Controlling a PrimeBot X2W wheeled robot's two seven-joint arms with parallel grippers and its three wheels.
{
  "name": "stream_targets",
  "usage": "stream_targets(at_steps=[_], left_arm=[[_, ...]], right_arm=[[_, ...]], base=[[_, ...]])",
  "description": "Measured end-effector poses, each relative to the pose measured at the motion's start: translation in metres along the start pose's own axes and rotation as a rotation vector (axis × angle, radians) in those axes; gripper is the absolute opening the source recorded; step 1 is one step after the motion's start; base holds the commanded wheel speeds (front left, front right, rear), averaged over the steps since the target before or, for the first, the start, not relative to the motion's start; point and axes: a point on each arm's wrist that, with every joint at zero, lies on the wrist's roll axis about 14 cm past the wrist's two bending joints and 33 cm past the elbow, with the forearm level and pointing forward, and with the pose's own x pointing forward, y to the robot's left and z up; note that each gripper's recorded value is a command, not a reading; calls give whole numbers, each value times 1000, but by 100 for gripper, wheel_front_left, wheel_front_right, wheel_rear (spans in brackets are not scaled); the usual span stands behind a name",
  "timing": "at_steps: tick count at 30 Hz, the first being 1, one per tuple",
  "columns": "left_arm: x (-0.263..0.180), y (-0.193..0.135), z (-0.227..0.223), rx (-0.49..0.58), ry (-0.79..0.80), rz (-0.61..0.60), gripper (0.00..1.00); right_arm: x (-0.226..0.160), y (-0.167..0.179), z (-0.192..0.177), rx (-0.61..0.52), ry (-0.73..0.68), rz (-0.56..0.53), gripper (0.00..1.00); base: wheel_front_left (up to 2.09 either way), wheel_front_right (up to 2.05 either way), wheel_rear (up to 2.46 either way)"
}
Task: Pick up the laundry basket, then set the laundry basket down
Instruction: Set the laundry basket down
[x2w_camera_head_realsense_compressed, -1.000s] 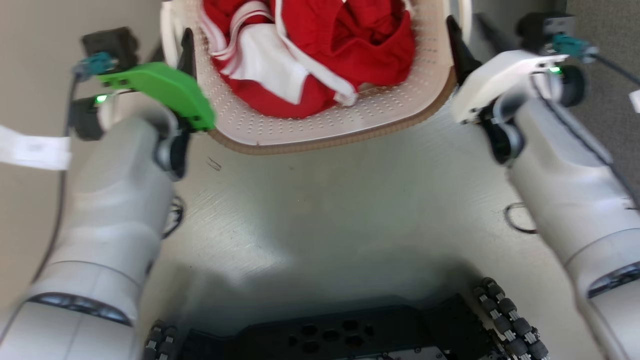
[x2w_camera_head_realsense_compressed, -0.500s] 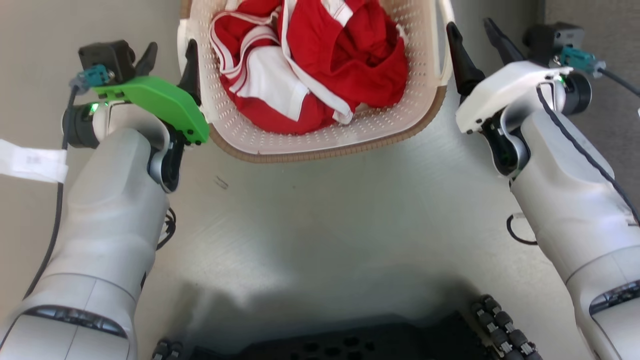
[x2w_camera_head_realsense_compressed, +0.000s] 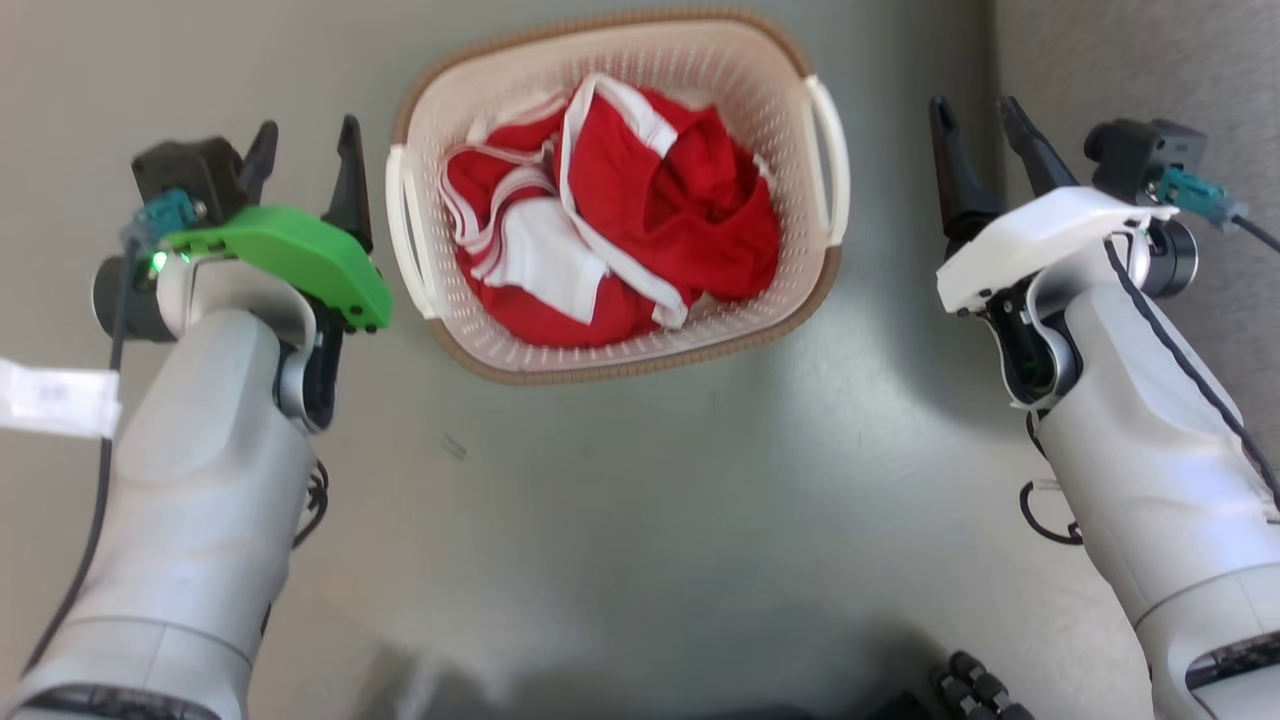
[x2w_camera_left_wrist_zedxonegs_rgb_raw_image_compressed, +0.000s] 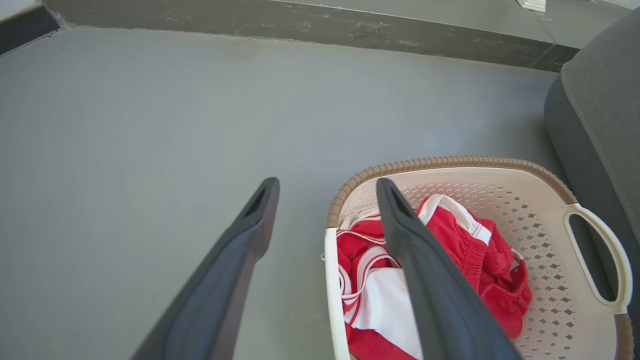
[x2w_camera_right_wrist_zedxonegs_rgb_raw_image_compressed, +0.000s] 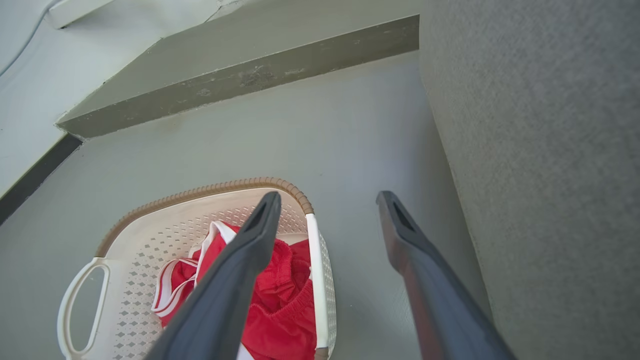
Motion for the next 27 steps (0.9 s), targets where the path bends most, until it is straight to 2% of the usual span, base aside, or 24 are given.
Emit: stream_targets(at_steps=[12,21,27], left_arm=[[-45,-18,73,72,-208,-2,100],[-88,-37,116,102,-349,-13,100],[-121,-48,132,133,-420,-21,100]], right_arm=[[-43,9,75,-21,-202,4,100],[-84,19,109,-53,-311,12,100],[-112,23,117,-65,-355,9,100]], base=[[0,0,0],[0,0,0],[0,0,0]])
